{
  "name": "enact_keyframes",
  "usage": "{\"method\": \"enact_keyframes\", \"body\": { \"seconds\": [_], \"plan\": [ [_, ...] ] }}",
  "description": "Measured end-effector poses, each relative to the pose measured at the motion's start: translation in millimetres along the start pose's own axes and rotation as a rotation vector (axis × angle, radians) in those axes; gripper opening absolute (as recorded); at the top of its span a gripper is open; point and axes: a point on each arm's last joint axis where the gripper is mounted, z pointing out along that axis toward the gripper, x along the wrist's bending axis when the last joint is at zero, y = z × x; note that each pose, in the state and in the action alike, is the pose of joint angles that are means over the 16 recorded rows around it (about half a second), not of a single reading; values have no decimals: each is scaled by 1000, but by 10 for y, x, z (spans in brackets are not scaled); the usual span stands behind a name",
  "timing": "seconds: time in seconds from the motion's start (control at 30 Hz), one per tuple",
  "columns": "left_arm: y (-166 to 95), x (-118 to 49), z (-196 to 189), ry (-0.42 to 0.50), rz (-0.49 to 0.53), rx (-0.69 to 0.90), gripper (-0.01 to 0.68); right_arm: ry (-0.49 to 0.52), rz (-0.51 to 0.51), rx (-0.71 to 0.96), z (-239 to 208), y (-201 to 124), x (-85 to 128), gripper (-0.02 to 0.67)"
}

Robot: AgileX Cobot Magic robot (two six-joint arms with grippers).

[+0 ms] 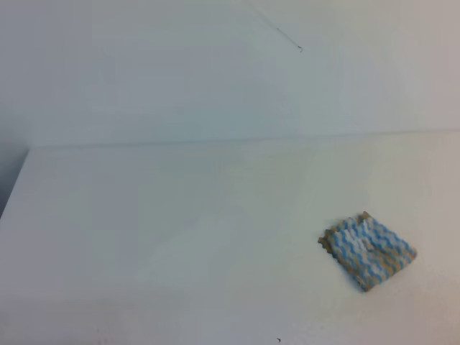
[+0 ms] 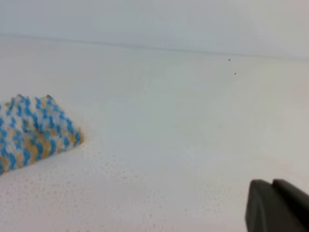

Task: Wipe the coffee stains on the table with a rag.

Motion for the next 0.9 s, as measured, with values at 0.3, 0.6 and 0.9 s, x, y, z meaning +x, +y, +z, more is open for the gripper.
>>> {"method": "enact_keyframes", "body": {
  "seconds": [0.3, 0.6, 0.9],
  "plan": [
    [0, 0, 0, 0, 0, 0, 0, 0, 1, 0, 0, 0, 0, -3],
    [0, 0, 0, 0, 0, 0, 0, 0, 1, 0, 0, 0, 0, -3],
    [0, 0, 0, 0, 0, 0, 0, 0, 1, 0, 0, 0, 0, -3]
  ]
}}
